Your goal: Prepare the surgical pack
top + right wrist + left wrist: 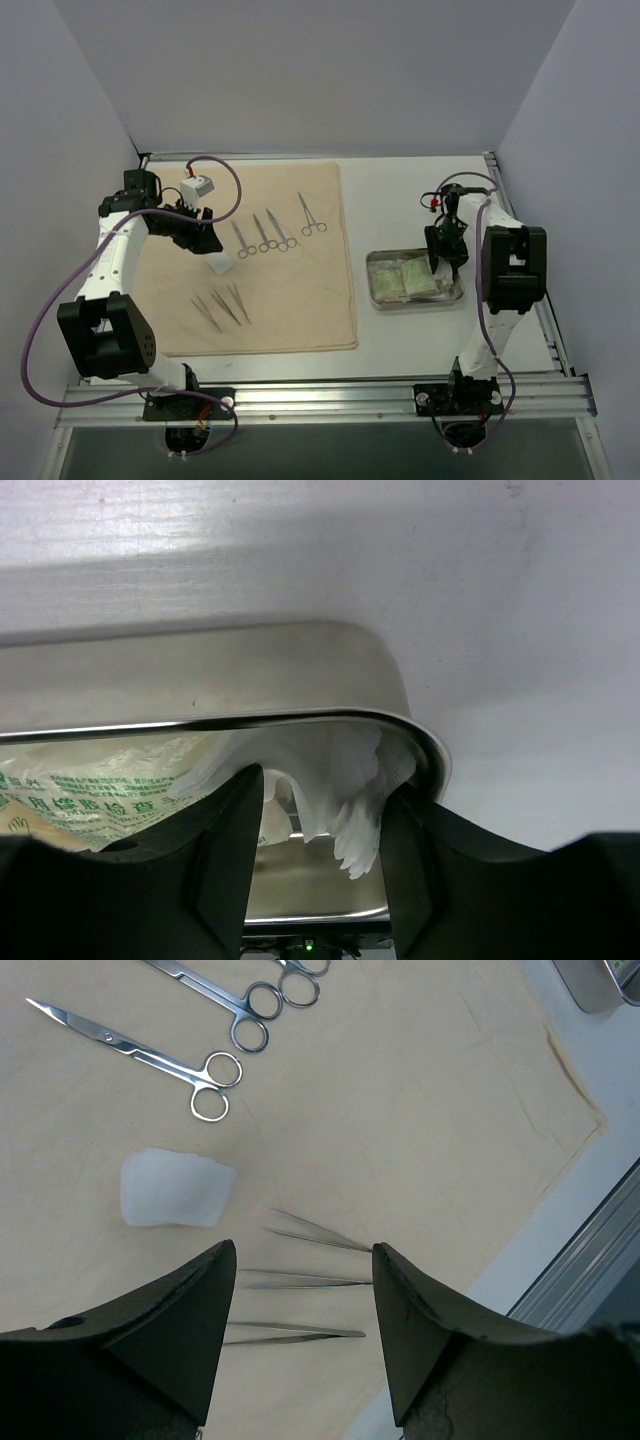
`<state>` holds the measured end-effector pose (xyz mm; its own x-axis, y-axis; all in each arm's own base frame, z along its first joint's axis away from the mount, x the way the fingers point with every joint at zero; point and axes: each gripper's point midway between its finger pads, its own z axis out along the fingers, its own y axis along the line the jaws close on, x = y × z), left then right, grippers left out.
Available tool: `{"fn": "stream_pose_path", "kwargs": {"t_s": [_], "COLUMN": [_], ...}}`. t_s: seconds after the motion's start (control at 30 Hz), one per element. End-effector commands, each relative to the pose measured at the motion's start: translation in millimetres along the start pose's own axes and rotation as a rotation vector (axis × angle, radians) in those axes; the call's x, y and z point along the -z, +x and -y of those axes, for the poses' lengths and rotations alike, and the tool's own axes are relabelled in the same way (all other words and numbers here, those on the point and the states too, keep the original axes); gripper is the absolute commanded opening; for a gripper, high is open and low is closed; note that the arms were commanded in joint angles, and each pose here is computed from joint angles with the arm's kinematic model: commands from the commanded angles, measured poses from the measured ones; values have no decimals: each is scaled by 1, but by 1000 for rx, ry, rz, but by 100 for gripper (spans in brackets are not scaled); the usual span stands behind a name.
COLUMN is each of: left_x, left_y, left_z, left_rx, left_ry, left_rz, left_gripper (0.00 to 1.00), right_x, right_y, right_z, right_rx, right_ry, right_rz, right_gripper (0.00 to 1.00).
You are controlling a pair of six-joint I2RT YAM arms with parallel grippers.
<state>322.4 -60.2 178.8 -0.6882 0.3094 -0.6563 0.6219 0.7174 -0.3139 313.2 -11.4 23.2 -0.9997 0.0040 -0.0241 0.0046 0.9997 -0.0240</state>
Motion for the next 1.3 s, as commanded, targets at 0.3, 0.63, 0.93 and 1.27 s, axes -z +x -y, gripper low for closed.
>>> {"fn": "stream_pose_path", "kwargs": {"t_s": [0.3, 0.63, 0.93, 1.27], "left_x": [6, 7, 8, 8], "left_y": [-12, -11, -9, -10], "left_z": [1, 4, 6, 6], "left_rx": [-47, -48, -60, -61], "left_ry": [-5, 1, 5, 3], "left_rz": [32, 29, 23, 28], "left_gripper": [66, 66, 66, 66], "right_x": [56, 39, 18, 29], "right_y": [-17, 0, 3, -1], "right_z": [7, 19, 9, 7], "right_rx": [-1, -65, -47, -56], "right_ry": [213, 231, 175, 177], "right_rz": [95, 56, 37, 64], "right_gripper": [49, 45, 32, 25]}}
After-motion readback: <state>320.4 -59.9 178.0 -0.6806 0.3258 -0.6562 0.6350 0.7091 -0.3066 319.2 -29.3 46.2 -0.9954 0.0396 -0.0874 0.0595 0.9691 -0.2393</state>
